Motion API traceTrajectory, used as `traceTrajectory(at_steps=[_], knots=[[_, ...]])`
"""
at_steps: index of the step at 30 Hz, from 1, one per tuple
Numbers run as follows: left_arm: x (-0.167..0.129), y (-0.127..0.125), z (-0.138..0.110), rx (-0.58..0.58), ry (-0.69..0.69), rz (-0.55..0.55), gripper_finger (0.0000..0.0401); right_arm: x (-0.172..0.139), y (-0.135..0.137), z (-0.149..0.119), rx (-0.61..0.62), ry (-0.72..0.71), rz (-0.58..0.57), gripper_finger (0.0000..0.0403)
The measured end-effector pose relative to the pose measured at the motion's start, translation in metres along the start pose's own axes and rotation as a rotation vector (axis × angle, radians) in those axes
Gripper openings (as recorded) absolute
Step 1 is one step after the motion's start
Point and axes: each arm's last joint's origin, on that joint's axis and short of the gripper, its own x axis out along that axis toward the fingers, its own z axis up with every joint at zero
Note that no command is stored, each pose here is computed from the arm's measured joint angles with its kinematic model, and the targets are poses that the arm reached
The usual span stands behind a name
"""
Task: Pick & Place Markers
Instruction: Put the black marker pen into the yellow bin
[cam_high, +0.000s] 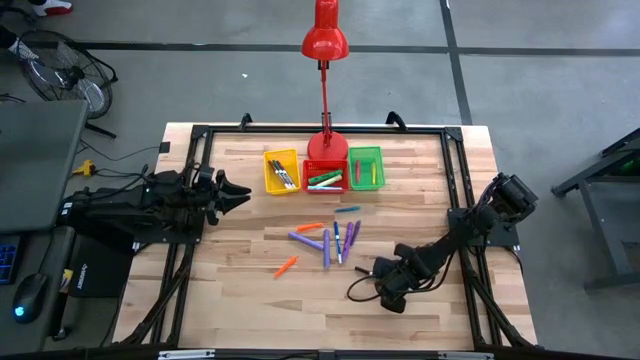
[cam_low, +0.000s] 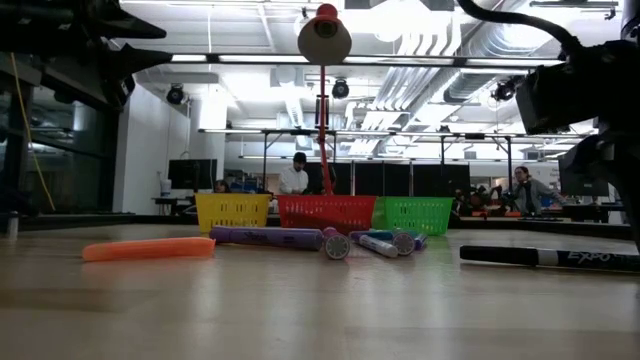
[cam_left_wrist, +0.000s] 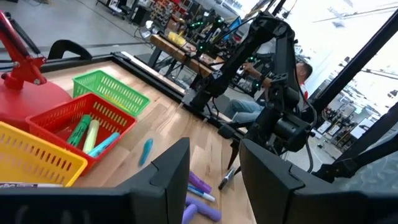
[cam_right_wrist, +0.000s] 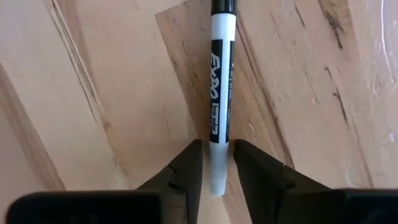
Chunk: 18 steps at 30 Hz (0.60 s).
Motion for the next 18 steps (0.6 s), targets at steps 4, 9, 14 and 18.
traceTrajectory(at_steps=[4,9,14,18], knots=[[0.0000,0.0002,-0.0004,0.001,0.004,0.003,0.0138,0.0001,-0.0005,-0.0004,-0.057,0.003,-0.004,0.0058],[0.0000,0.0002,-0.0004,0.003,0.004,0.003,0.0138,0.0001,-0.0002,-0.0008,-0.088,0.011,0.003,0.0021],[0.0000,0.0002,-0.0004,-0.004,0.004,0.002,0.0138,0.0001,-0.0003,-0.0008,-0.081,0.014,0.004,0.0018],[0.0000,0.0002,-0.0004,-0.005,0.004,0.002,0.0138,-0.0011,-0.0012,-0.0014,-0.043,0.023,-0.001,0.0020]])
